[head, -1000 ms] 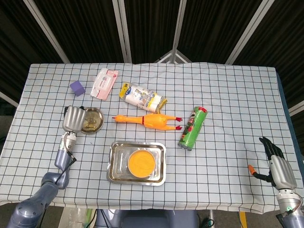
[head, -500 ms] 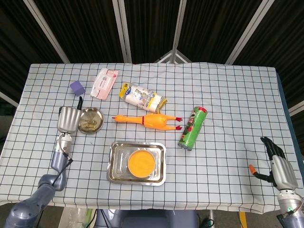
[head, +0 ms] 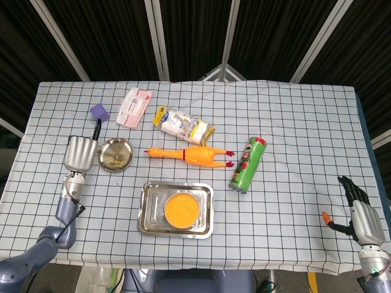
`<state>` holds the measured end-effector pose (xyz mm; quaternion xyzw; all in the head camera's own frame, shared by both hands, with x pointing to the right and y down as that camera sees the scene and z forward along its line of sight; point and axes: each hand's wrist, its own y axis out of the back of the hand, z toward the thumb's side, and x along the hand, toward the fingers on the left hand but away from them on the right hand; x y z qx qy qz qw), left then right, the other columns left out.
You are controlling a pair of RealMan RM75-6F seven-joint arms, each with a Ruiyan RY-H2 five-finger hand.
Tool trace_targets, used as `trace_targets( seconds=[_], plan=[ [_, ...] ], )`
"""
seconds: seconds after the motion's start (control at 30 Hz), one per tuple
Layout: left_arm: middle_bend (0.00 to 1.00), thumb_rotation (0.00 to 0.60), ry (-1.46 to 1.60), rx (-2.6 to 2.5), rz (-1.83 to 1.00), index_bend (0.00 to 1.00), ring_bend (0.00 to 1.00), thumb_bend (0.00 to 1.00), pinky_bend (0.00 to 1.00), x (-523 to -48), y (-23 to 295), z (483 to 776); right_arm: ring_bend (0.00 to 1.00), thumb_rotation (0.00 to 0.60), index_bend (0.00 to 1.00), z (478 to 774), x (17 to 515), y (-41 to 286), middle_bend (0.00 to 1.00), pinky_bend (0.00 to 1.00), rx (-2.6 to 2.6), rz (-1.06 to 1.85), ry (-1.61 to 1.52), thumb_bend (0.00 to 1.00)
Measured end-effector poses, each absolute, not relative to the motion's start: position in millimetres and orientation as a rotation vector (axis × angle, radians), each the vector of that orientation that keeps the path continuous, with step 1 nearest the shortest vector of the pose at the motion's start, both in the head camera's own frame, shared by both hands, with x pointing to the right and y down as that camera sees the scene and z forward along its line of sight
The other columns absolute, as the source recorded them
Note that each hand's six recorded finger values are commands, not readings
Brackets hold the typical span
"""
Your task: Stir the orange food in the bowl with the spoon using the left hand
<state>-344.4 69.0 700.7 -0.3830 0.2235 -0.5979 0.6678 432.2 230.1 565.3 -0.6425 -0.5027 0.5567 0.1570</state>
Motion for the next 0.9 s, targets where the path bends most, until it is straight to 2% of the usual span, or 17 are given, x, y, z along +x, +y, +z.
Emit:
trace_targets(
  seconds=[0.17, 0.27, 0.37, 0.43, 0.53, 0.6, 0.67, 0.7, 0.83, 0.9],
  plan=[
    [0.8, 0.6, 0.624, -0.966, -1.297, 0.08, 0.84, 0.0, 0.86, -342.4, 88.7, 678.6, 0.0, 0.6, 0.0, 564.2, 430.3, 230.9, 0.0, 0.0, -1.836, 1.584, -1.386, 0.37],
    [0.66, 0.6, 0.713, -1.059, -1.271, 0.07, 0.73, 0.0, 0.78, -345.6, 108.5, 660.2, 0.0, 0.6, 0.0, 563.1, 429.2, 232.2, 0.0, 0.0, -1.828, 1.578, -1.357, 0.37],
    [0.43, 0.6, 0.788, -1.148, -1.255, 0.03, 0.54, 0.0, 0.64, -355.8, 134.5, 636.3, 0.0, 0.6, 0.0, 562.0, 429.0, 232.0, 0.0, 0.0, -1.809, 1.572, -1.322, 0.37],
    [0.23, 0.6, 0.824, -1.201, -1.257, 0.0, 0.35, 0.0, 0.53, -369.2, 157.2, 616.9, 0.0, 0.6, 0.0, 561.2, 428.8, 231.4, 0.0, 0.0, -1.792, 1.562, -1.292, 0.37],
    [0.03, 0.6, 0.842, -1.277, -1.287, 0.0, 0.13, 0.0, 0.42, -392.2, 194.9, 590.4, 0.0, 0.6, 0.0, 559.5, 427.5, 229.6, 0.0, 0.0, -1.764, 1.535, -1.25, 0.37],
    [0.0, 0.6, 0.849, -1.327, -1.311, 0.0, 0.06, 0.0, 0.36, -403.0, 215.9, 576.9, 0.0, 0.6, 0.0, 558.7, 426.6, 229.2, 0.0, 0.0, -1.748, 1.519, -1.227, 0.37],
    [0.0, 0.6, 0.867, -1.378, -1.326, 0.0, 0.03, 0.0, 0.32, -410.1, 232.3, 564.3, 0.0, 0.6, 0.0, 558.5, 425.8, 229.9, 0.0, 0.0, -1.735, 1.508, -1.206, 0.37],
    [0.0, 0.6, 0.875, -1.399, -1.333, 0.0, 0.02, 0.0, 0.28, -412.2, 237.5, 560.8, 0.0, 0.6, 0.0, 558.6, 425.7, 230.6, 0.0, 0.0, -1.732, 1.506, -1.201, 0.37],
    [0.0, 0.6, 0.903, -1.468, -1.388, 0.0, 0.0, 0.0, 0.03, -421.8, 252.3, 553.7, 0.0, 0.6, 0.0, 559.4, 426.1, 232.2, 0.0, 0.0, -1.729, 1.507, -1.201, 0.37],
    [0.0, 0.6, 0.894, -1.48, -1.418, 0.0, 0.0, 0.0, 0.01, -427.3, 256.0, 552.2, 0.0, 0.6, 0.0, 559.8, 426.6, 232.3, 0.0, 0.0, -1.731, 1.507, -1.204, 0.37]
  ],
)
